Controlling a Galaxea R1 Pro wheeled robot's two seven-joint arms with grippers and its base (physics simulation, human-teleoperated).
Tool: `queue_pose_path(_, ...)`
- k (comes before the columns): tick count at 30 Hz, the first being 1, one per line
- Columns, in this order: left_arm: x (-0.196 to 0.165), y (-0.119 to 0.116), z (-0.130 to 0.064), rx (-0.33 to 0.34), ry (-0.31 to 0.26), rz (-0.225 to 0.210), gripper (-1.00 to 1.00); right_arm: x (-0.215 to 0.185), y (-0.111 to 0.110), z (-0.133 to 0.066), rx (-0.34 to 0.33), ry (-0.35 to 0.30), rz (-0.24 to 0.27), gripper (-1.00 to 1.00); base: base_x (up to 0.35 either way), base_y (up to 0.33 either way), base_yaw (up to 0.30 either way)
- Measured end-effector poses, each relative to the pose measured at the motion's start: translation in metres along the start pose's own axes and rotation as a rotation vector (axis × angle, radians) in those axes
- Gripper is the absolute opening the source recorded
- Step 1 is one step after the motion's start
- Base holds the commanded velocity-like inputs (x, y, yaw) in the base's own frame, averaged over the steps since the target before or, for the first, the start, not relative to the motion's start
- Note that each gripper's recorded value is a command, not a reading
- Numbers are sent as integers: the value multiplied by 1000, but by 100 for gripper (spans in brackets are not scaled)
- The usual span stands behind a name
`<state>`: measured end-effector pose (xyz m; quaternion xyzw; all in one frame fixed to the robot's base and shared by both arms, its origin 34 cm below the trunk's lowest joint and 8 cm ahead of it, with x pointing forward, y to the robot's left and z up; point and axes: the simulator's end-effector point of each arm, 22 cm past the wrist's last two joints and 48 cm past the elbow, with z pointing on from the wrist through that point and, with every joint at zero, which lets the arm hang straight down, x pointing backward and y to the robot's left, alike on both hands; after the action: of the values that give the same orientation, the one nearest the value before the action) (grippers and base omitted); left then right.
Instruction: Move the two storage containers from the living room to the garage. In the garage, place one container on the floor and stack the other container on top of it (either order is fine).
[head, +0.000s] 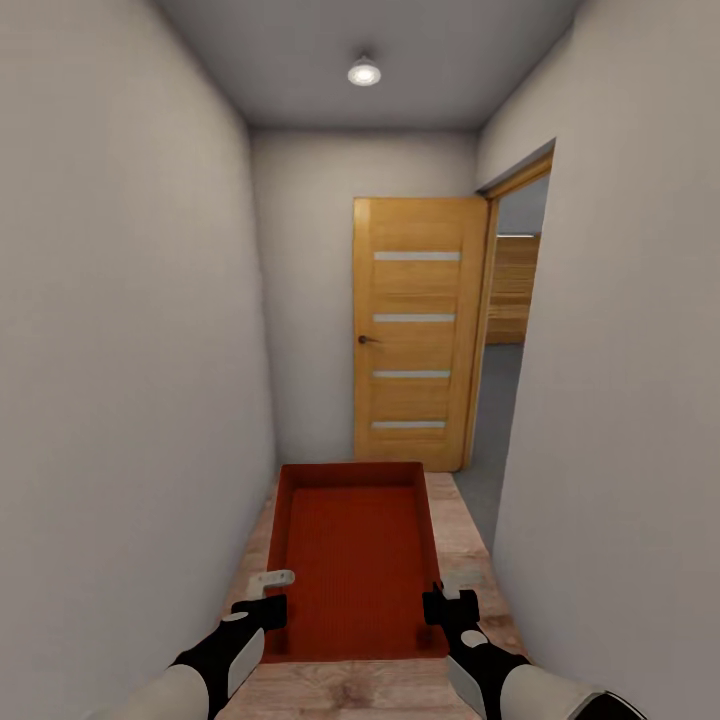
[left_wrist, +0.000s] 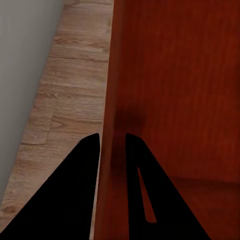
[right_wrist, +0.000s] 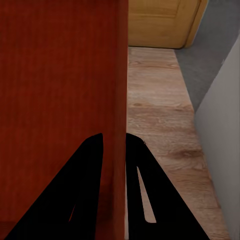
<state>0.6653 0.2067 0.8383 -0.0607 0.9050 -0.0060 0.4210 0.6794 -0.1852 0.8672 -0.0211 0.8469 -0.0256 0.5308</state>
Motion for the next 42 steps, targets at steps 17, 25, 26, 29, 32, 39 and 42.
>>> queue_pose_path(17,0,0,0,0,0,0,-100,0,0,0,0,1,0,-100,322,0,0)
queue_pose_path(25,0,0,0,0,0,-1,-100,0,0,0,0,1,-1,-100,322,0,0)
queue_pose_path(26,0,0,0,0,0,-1,-100,0,0,0,0,1,-1,-100,322,0,0)
queue_pose_path(29,0,0,0,0,0,0,-100,0,0,0,0,0,0,-100,322,0,0)
queue_pose_path(32,0,0,0,0,0,0,-100,0,0,0,0,0,0,-100,322,0,0)
queue_pose_path(39,0,0,0,0,0,0,-100,0,0,0,0,0,0,-100,322,0,0)
queue_pose_path(42,0,0,0,0,0,0,-100,0,0,0,0,0,0,-100,322,0,0)
